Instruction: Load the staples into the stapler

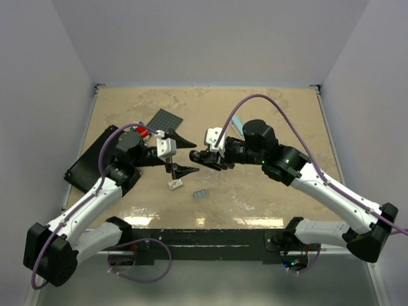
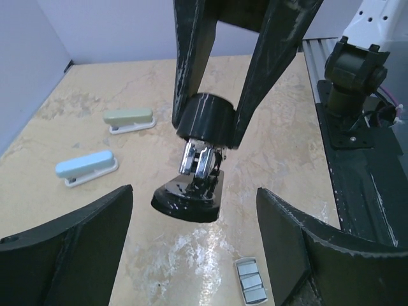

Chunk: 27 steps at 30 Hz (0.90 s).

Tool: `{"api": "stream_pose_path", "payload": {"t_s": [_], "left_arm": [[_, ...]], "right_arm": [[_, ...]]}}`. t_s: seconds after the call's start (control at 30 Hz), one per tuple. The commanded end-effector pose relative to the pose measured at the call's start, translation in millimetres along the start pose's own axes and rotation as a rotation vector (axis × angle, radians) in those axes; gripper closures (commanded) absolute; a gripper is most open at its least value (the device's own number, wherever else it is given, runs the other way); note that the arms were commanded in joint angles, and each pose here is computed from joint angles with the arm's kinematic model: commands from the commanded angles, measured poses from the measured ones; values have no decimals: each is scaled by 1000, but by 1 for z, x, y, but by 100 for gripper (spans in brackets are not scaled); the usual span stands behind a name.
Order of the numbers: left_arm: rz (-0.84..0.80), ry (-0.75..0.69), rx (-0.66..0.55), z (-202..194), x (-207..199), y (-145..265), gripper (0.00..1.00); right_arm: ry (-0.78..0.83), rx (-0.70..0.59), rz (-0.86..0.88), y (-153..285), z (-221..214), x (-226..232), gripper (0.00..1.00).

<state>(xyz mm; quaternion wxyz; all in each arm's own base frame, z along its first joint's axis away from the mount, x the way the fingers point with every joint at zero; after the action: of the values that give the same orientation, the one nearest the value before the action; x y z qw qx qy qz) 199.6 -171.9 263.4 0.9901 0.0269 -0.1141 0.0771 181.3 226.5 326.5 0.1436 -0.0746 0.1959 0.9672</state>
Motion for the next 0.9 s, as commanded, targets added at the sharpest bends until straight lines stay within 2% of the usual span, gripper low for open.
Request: {"api": "stream_pose_path", "payload": {"t_s": [0.0,0.33,0.5,0.7,0.8,0.87], "left_arm": [[-71,-154,-120,37,6,-2,18],[-109,-110,-113,30,6,-6,37],[-95,-99,-102,27,8,-7,38],[-89,-71,-76,20,9,-9,45],[-90,-64,-68,18,9,-9,52],[-82,-64,-51,16,10,-8,62]], "right_arm": [[76,-114,-16,5,22,-6,100],[70,-136,-7,6,25,-4,100],[59,-141,0,5,25,-3,100],[56,-145,0,4,25,-3,100],[55,-150,5,3,25,-3,100],[55,-159,-1,4,26,-3,100]]}}
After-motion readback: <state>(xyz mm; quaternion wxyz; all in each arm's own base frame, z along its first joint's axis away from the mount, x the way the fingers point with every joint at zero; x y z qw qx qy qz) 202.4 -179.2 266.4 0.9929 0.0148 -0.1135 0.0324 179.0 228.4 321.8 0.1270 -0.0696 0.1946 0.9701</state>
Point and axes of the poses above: each gripper's point midway between its finger pads, its own y axis back along the fingers, its own x axis along the line the jaws close on, z = x × y, the point moved 9 cm from there along y, back along the fingers, and after that the axes turned 5 degrees about -y, right-handed, at the moved point
